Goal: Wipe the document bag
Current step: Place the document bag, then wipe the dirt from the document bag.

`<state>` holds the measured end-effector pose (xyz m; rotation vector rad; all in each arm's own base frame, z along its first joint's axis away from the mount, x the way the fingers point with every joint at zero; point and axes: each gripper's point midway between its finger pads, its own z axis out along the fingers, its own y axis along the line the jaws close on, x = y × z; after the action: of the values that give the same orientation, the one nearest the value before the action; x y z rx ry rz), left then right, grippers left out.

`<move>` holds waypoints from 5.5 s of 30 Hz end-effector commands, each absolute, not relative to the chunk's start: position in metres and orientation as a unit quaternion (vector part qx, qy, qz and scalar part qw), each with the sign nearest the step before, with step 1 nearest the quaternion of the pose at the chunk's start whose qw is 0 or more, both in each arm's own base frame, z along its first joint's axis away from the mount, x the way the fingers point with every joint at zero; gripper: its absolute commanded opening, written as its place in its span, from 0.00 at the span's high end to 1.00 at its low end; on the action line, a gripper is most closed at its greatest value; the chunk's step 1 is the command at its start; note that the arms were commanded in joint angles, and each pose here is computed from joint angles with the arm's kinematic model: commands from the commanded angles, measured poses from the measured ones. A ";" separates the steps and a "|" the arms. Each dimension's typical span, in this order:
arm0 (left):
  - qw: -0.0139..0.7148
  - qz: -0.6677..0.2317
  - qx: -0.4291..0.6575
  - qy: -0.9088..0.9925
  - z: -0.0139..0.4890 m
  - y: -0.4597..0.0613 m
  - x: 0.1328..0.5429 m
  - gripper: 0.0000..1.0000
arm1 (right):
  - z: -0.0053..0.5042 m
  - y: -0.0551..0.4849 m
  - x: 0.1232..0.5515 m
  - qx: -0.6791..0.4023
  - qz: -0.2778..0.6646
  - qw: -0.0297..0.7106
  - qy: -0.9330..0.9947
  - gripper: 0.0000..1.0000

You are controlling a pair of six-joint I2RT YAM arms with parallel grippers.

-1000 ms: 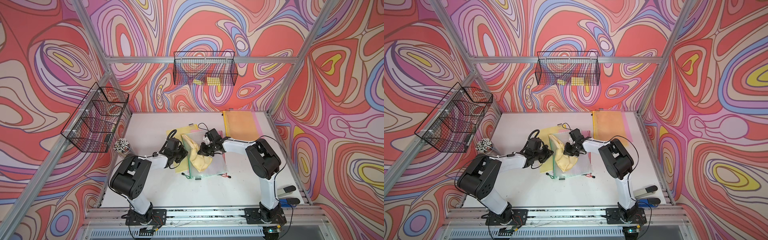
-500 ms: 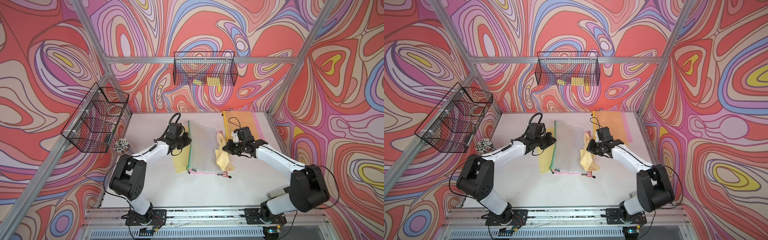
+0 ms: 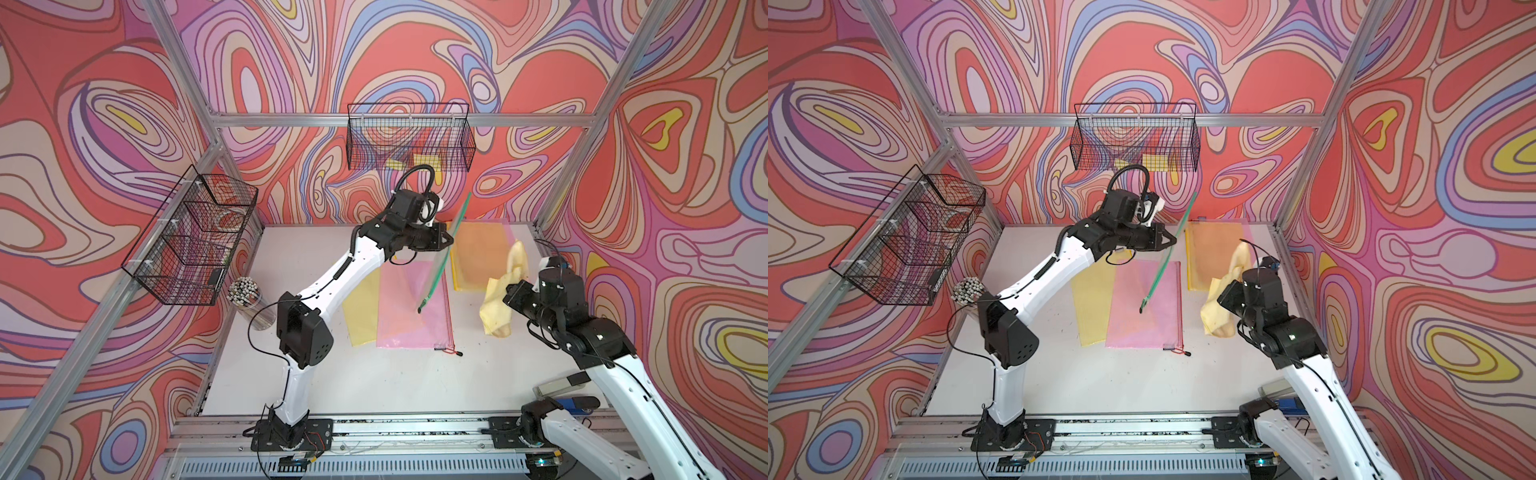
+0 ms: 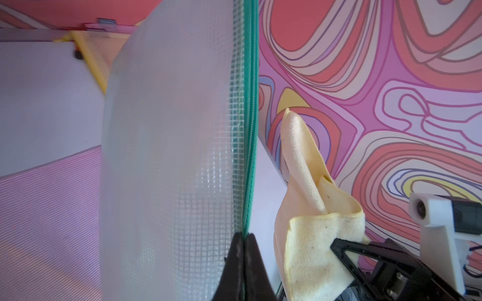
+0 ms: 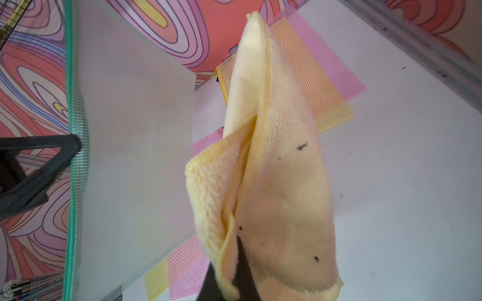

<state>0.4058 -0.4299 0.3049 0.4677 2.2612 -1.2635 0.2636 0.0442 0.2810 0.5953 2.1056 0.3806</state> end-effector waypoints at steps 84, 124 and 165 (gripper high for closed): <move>0.175 -0.356 -0.012 0.918 0.025 -0.224 0.380 0.28 | 0.022 0.164 0.345 0.111 0.175 0.133 0.969 1.00; 0.167 -0.537 0.019 0.827 0.076 -0.270 0.362 0.37 | 0.007 0.178 0.342 0.095 0.173 0.112 0.974 1.00; 0.128 -0.435 -0.021 0.891 0.045 -0.235 0.319 1.00 | 0.097 0.230 0.365 0.020 0.184 0.195 0.963 1.00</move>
<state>0.3244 -0.2368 0.0449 -0.0780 2.5708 -1.2944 0.3570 0.2098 0.0553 0.1434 2.7849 0.4813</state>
